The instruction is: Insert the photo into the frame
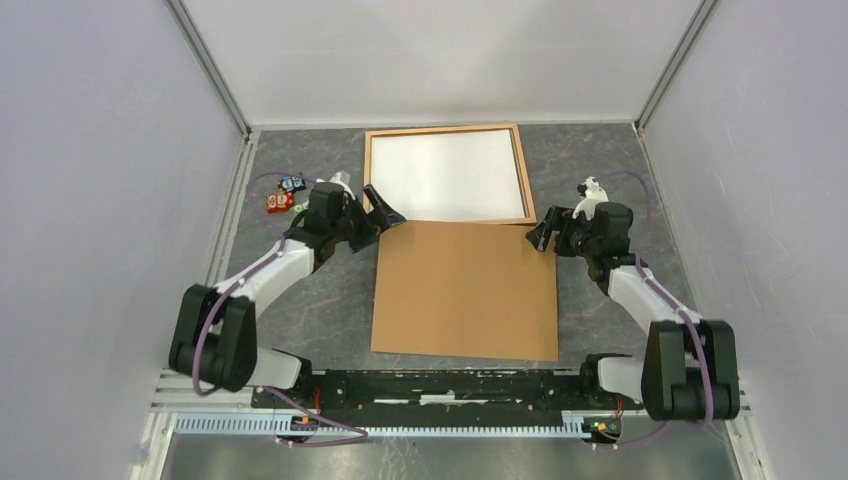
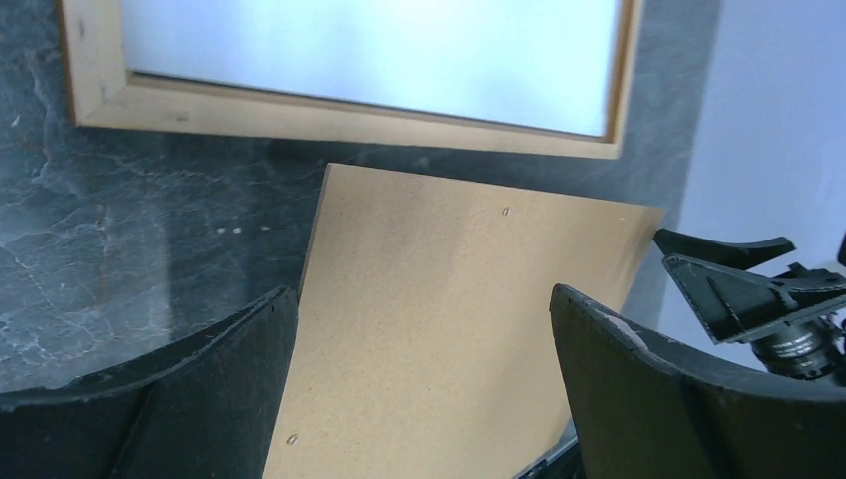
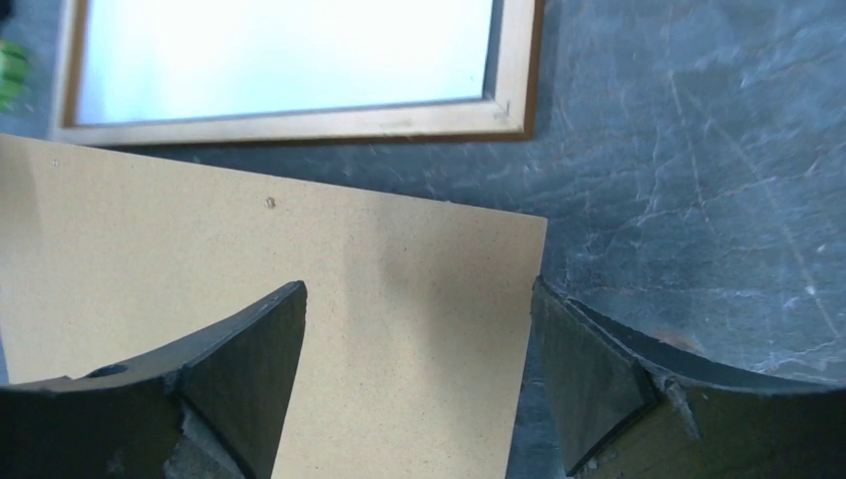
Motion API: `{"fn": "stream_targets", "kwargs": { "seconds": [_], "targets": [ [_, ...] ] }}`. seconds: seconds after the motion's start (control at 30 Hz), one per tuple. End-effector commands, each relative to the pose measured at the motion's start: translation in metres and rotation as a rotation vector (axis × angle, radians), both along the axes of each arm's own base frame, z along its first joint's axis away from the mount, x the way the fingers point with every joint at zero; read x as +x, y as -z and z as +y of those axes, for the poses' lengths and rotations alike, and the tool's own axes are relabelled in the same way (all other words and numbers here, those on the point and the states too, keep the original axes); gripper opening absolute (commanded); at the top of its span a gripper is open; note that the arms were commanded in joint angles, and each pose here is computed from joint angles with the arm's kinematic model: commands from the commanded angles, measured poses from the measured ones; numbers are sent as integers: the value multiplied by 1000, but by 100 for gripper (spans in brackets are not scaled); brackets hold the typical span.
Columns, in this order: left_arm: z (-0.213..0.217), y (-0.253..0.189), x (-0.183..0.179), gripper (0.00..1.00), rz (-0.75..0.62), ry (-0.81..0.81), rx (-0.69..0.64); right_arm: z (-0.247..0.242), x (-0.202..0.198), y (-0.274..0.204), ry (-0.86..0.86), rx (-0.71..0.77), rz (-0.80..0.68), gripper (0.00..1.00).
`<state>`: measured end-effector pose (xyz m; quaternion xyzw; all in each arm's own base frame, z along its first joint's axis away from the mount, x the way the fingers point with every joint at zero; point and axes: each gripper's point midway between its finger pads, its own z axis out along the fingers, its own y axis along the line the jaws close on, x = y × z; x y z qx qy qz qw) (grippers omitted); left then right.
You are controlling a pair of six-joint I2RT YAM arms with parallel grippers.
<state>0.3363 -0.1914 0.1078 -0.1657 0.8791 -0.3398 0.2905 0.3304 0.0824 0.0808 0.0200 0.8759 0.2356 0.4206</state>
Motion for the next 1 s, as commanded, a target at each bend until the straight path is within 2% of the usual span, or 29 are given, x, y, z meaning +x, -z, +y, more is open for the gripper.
{"fn": "stream_targets", "kwargs": {
  "seconds": [0.0,0.2,0.37,0.53,0.97],
  "targets": [
    [-35,-70,-17,99,-83,104,-217,41,-13,-55,-123,205,-92,86],
    [-34,-127,0,100,-208,60,-251,51,4,-100,-126,264,-184,85],
    [-44,-166,15,100,-263,77,-291,66,18,-146,-143,281,-264,85],
    [-48,-194,25,99,-311,86,-315,76,27,-191,-144,282,-348,84],
    [-55,-256,46,99,-415,102,-333,95,45,-273,-151,304,-484,83]
  ]
}}
